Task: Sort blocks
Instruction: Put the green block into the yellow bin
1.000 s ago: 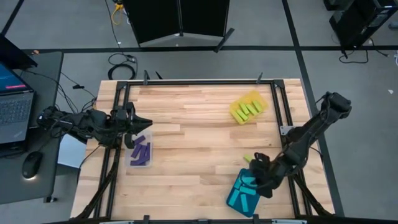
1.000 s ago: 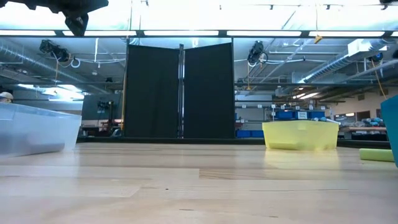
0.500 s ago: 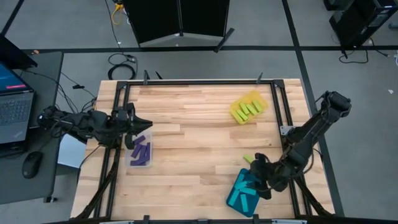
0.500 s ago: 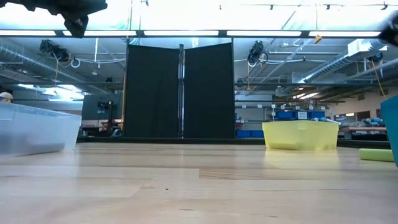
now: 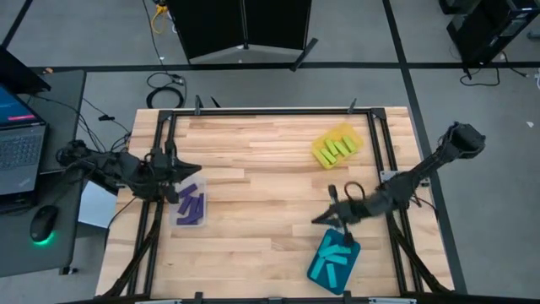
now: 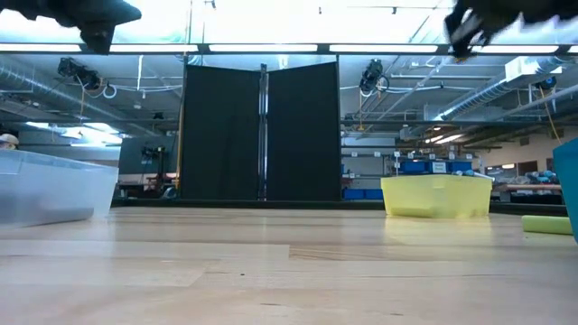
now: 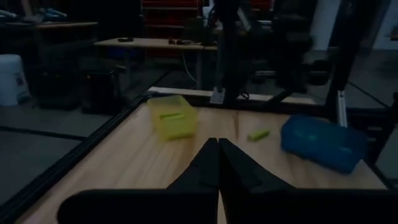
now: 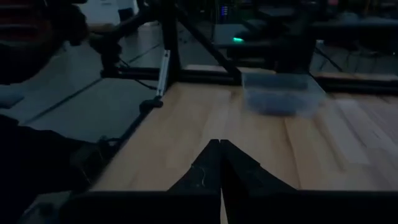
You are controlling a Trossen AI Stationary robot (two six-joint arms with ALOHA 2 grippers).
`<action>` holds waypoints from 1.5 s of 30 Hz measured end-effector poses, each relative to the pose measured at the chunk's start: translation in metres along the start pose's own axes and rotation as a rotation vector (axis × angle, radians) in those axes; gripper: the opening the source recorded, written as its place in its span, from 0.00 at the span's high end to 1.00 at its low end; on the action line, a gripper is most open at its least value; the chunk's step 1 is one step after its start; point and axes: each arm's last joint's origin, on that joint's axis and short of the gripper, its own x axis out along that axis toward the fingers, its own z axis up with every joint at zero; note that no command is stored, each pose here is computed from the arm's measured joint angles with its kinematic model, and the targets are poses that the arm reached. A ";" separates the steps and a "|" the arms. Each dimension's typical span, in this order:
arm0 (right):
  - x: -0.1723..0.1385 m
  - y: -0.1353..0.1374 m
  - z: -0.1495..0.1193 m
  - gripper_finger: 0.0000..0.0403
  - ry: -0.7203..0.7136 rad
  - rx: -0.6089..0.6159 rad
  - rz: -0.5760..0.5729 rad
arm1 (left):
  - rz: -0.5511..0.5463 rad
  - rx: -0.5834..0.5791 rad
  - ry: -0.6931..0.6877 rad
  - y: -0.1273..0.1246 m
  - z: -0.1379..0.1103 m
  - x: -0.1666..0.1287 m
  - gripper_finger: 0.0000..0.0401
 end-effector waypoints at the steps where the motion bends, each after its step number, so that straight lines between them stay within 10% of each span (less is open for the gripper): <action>1: -0.001 -0.010 -0.006 0.98 -0.014 0.003 0.013 | -0.004 0.004 0.003 0.001 -0.004 -0.002 0.99; 17: -0.082 -0.059 -0.066 0.99 -0.192 -0.006 -0.049 | -0.012 -0.036 -0.023 0.006 -0.085 0.000 1.00; 45: -0.112 -0.068 -0.067 0.98 -0.183 -0.079 -0.096 | -0.122 0.010 -0.097 0.019 -0.107 0.019 1.00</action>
